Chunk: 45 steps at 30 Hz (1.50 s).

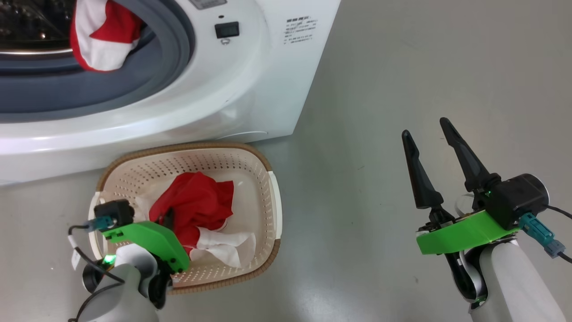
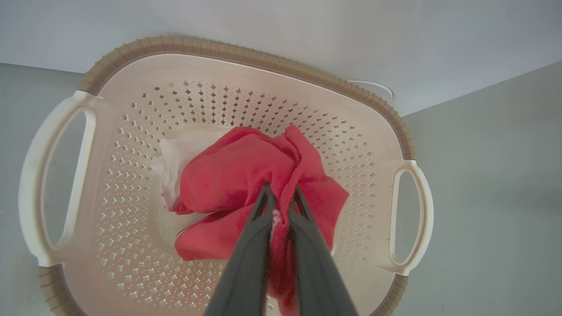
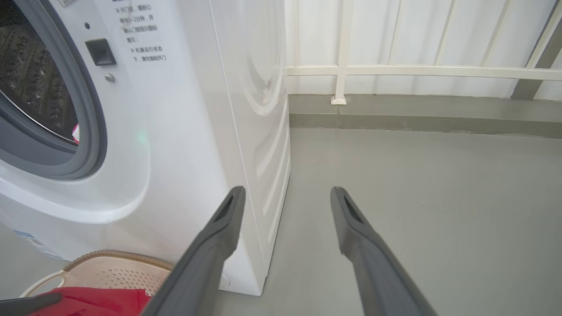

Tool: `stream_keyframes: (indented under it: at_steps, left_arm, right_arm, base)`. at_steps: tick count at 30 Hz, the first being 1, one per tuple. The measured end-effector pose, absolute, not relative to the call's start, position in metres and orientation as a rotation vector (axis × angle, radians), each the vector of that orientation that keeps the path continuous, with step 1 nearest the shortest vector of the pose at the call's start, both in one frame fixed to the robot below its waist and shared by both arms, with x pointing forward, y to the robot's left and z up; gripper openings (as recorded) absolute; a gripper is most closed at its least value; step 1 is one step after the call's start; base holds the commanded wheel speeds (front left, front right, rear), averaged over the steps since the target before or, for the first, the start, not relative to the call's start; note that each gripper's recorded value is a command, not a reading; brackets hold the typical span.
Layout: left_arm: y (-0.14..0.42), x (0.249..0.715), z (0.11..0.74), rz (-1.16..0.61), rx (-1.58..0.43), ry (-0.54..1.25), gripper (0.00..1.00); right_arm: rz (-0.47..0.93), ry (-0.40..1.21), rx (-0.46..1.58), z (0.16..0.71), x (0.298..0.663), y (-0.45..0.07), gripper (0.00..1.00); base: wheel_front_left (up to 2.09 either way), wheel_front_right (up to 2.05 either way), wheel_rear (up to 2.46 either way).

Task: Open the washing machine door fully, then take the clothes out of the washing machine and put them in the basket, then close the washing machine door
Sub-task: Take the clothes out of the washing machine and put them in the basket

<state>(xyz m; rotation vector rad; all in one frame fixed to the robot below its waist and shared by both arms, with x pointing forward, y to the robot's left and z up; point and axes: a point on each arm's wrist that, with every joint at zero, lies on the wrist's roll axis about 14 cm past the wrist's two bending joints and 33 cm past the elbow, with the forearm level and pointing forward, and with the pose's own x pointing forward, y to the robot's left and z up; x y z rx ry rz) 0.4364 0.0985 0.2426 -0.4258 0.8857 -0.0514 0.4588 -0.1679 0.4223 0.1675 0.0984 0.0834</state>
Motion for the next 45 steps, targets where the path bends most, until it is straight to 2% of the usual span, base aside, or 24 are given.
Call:
stream_keyframes:
  at_steps: [2, 3, 15, 27, 41, 45]
  left_arm:
    - [0.095, 0.436, 0.244, -0.069, -0.414, 0.886, 0.93]
    - [0.094, 0.436, 0.246, -0.077, -0.41, 0.883, 1.0]
    - [0.084, 0.456, 0.294, -0.148, -0.392, 0.679, 1.0]
    - [0.102, 0.461, 0.356, -0.168, -0.411, 0.46, 1.0]
    - [0.136, 0.444, 0.458, -0.187, -0.293, 0.098, 1.0]
    - [0.148, 0.435, 0.471, -0.16, -0.278, 0.05, 1.0]
  right_arm:
    - [0.082, 0.096, 0.167, 0.424, 0.458, -0.168, 1.0]
    - [0.082, 0.091, 0.166, 0.426, 0.458, -0.169, 1.0]
    - [0.078, 0.025, 0.163, 0.454, 0.454, -0.171, 1.0]
    - [0.09, -0.042, 0.161, 0.484, 0.441, -0.168, 1.0]
    - [0.078, -0.129, 0.157, 0.518, 0.416, -0.173, 1.0]
    - [0.072, -0.135, 0.158, 0.521, 0.411, -0.175, 1.0]
  base:
    - [0.0, 0.0, 0.0]
    - [0.0, 0.0, 0.0]
    - [0.0, 0.0, 0.0]
    - [0.0, 0.0, 0.0]
    - [0.0, 0.0, 0.0]
    - [0.0, 0.0, 0.0]
